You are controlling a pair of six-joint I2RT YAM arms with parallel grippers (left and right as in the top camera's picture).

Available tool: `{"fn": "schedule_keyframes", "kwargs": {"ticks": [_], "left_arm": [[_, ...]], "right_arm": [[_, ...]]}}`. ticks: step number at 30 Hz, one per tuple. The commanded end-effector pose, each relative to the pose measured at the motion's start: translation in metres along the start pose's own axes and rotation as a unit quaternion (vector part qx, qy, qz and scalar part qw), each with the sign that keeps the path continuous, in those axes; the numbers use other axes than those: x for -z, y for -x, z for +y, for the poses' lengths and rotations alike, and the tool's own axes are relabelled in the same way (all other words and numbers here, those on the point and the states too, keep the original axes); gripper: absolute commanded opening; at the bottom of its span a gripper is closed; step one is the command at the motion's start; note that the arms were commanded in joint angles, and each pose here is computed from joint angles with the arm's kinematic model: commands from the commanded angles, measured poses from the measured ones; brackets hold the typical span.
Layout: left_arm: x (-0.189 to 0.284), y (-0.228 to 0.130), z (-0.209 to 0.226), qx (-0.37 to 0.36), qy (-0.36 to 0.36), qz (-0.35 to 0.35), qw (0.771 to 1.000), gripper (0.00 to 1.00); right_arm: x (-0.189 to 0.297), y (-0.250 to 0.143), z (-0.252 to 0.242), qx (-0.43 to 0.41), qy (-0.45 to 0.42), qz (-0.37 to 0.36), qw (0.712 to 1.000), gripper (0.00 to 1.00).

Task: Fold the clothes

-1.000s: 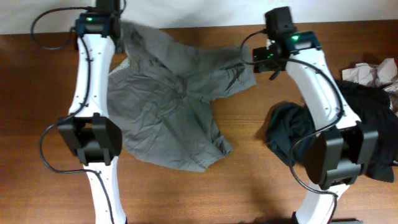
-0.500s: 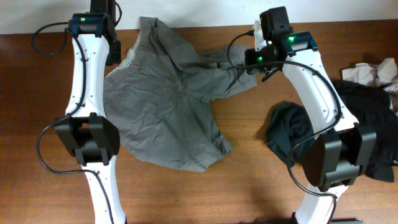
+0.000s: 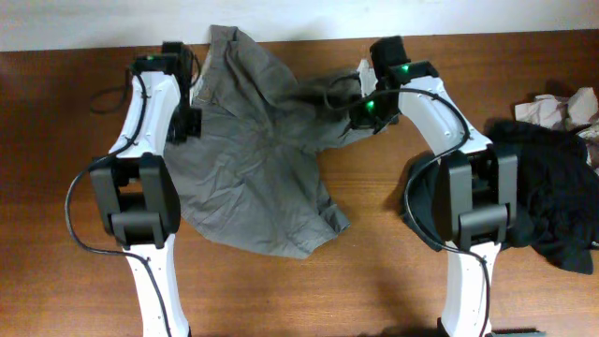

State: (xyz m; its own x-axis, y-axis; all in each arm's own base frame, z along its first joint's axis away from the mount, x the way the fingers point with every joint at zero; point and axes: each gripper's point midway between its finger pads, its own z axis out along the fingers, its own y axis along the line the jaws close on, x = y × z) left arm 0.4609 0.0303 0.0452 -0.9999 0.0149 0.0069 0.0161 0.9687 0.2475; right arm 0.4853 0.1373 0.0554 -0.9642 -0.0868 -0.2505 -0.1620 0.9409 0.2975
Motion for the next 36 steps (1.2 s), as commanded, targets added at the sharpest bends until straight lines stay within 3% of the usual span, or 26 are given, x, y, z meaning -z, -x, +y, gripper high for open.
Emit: {"fn": "schedule_keyframes", "kwargs": {"ticks": [1, 8, 22, 30, 36], "left_arm": [[-0.002, -0.005, 0.003, 0.002, 0.004, 0.003, 1.000, 0.01], [-0.011, -0.010, 0.016, 0.017, 0.003, 0.013, 1.000, 0.01], [-0.065, -0.081, 0.001, 0.035, -0.006, 0.131, 0.991, 0.01], [-0.066, -0.099, 0.000, 0.038, -0.003, 0.163, 0.986, 0.01], [-0.059, -0.110, 0.006, 0.049, 0.006, 0.184, 0.982, 0.01]], "right_arm": [[0.022, -0.002, 0.028, 0.038, 0.040, -0.004, 0.998, 0.04], [0.024, -0.005, 0.030, 0.045, 0.023, 0.001, 0.999, 0.04], [-0.026, 0.025, -0.008, 0.039, -0.049, -0.045, 0.997, 0.04], [-0.062, 0.003, -0.036, 0.024, -0.082, 0.001, 0.996, 0.04], [-0.050, -0.040, -0.065, -0.004, -0.137, 0.087, 0.987, 0.04]]}}
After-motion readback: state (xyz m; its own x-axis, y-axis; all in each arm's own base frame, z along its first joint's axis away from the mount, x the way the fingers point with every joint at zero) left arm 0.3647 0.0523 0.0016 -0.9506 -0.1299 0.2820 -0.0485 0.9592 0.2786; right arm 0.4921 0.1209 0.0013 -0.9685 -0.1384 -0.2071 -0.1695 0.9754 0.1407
